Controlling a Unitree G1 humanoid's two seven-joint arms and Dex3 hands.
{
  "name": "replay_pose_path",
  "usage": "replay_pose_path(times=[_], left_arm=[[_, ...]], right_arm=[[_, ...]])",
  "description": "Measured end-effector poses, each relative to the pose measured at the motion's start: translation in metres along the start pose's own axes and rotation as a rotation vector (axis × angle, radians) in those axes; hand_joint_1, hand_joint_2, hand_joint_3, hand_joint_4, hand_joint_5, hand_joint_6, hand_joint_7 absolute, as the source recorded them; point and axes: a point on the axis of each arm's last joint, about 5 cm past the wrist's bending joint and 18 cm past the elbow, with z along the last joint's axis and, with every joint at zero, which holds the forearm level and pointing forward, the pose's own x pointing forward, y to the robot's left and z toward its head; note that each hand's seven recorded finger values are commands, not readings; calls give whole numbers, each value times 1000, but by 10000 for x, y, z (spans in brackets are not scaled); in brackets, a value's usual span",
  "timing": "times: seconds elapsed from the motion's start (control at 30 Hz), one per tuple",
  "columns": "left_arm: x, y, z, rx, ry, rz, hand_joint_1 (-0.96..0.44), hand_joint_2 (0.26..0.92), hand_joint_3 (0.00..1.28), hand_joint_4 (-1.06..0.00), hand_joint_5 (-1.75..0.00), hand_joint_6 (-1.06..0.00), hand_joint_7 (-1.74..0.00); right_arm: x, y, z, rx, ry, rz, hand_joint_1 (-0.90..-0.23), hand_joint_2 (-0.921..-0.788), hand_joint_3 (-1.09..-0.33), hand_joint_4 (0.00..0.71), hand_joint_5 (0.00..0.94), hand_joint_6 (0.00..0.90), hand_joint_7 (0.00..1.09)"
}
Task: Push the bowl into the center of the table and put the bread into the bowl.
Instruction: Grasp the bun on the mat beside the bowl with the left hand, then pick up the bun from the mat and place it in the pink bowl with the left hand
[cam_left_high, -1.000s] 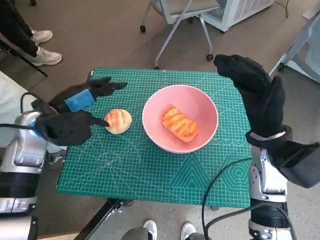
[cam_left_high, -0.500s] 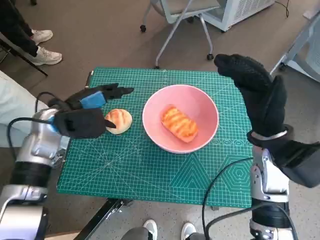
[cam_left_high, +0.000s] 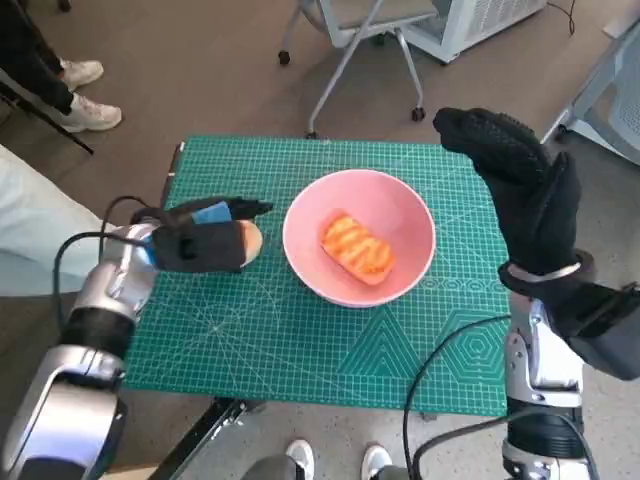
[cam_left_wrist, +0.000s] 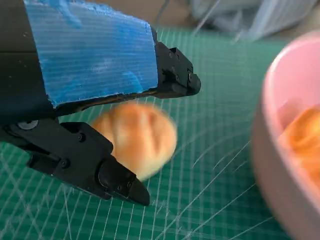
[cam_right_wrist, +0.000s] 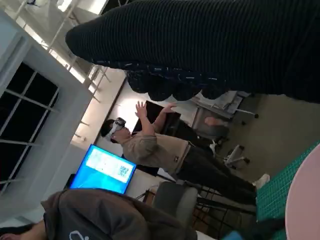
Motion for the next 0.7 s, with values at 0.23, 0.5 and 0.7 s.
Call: replay_pose_path(times=[0.23, 0.5, 0.7], left_arm=[[67, -16, 61, 72, 46, -1, 104, 875, 74, -475, -569, -525, -55], [83, -33, 52, 170, 100, -27, 76, 918, 151, -622, -1213, -529, -973], [42, 40, 50, 207, 69, 3, 10, 920, 99, -659, -1278, -602, -1079]], right_arm=[[-2, 1, -1, -1, 1, 0, -687, -921, -732, 198, 1, 4, 654], [-8, 2, 1, 0, 0, 0, -687, -921, -731, 198, 1, 5, 653], [-9, 5, 14, -2, -6, 2, -687, -921, -730, 197, 0, 6, 652]])
